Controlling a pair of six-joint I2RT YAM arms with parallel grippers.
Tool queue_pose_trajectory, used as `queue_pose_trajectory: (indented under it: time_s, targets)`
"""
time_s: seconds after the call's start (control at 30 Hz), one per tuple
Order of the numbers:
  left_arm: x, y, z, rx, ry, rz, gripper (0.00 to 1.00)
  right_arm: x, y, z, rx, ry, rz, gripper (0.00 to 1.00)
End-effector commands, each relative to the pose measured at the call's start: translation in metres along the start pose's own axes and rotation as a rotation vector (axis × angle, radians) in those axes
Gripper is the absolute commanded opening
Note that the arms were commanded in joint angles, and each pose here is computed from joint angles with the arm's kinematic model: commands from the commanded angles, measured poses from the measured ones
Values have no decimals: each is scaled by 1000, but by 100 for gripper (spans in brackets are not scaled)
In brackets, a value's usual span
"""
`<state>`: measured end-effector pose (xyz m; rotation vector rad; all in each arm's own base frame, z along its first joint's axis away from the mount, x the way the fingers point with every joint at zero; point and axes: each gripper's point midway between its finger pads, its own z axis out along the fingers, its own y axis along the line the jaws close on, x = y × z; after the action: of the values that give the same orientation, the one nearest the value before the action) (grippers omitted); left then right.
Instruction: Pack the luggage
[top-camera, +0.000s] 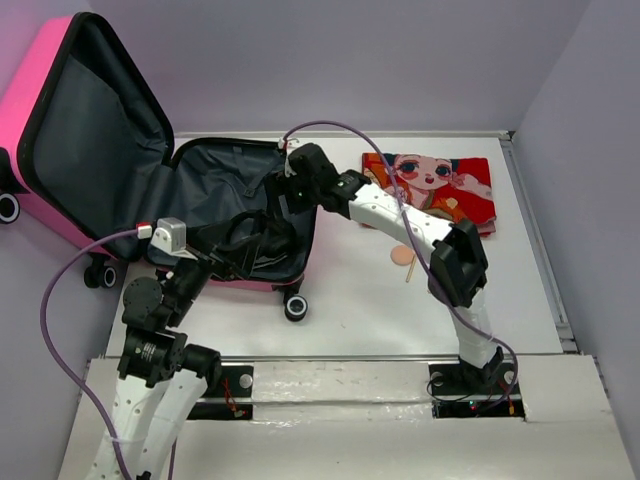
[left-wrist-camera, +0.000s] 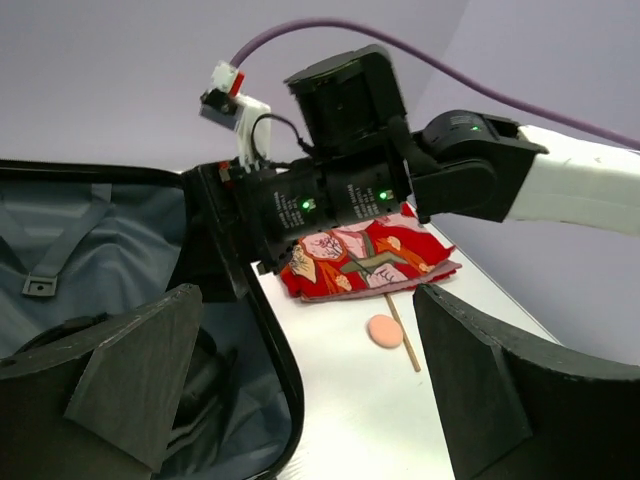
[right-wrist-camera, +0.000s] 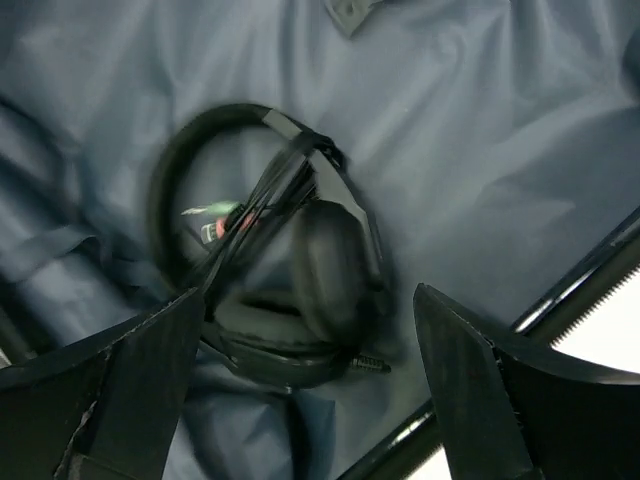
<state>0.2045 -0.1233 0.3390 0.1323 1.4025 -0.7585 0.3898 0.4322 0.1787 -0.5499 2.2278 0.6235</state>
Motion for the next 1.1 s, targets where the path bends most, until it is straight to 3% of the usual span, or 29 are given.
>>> queue_pose_trajectory:
  time_s: [0.0,0.13,0.17,0.2,0.27,0.3,0.37,0.4,0.47,0.5,0.67,0.9,1.07]
  targets:
    - [-24,-4,1,-1,-62,28,99,-59,6,-54,8,-187,6,89]
    - [-21,-2,3,-10,-52,21,99,-47,-18,-98,99,-252,9,79]
    - [-20,-1,4,-11,-49,20,99,-21,-34,-97,156,-212,8,74]
    - [-20,-1,4,-11,-49,20,99,-12,-41,-102,181,-208,17,70]
    - [-18,0,5,-12,-40,16,99,-4,-68,-128,258,-242,63,50]
    - [-16,1,6,-11,-35,15,99,32,-92,-126,334,-189,90,43]
    - [-13,2,8,-11,-23,11,99,47,-126,-153,406,-212,164,38]
    - [-12,1,8,-4,-15,9,99,85,-147,-153,452,-153,207,37]
    - [-7,3,12,-7,6,2,99,100,-185,-178,525,-180,292,36]
    - [-5,3,13,-2,13,0,99,128,-203,-182,574,-142,324,36]
    - [-1,1,15,20,40,-8,99,159,-250,-204,723,-131,382,38]
    - [-1,-3,13,37,37,-6,99,156,-282,-189,745,-93,445,41]
    - [-2,-5,12,47,36,-5,99,159,-288,-155,706,-23,466,40]
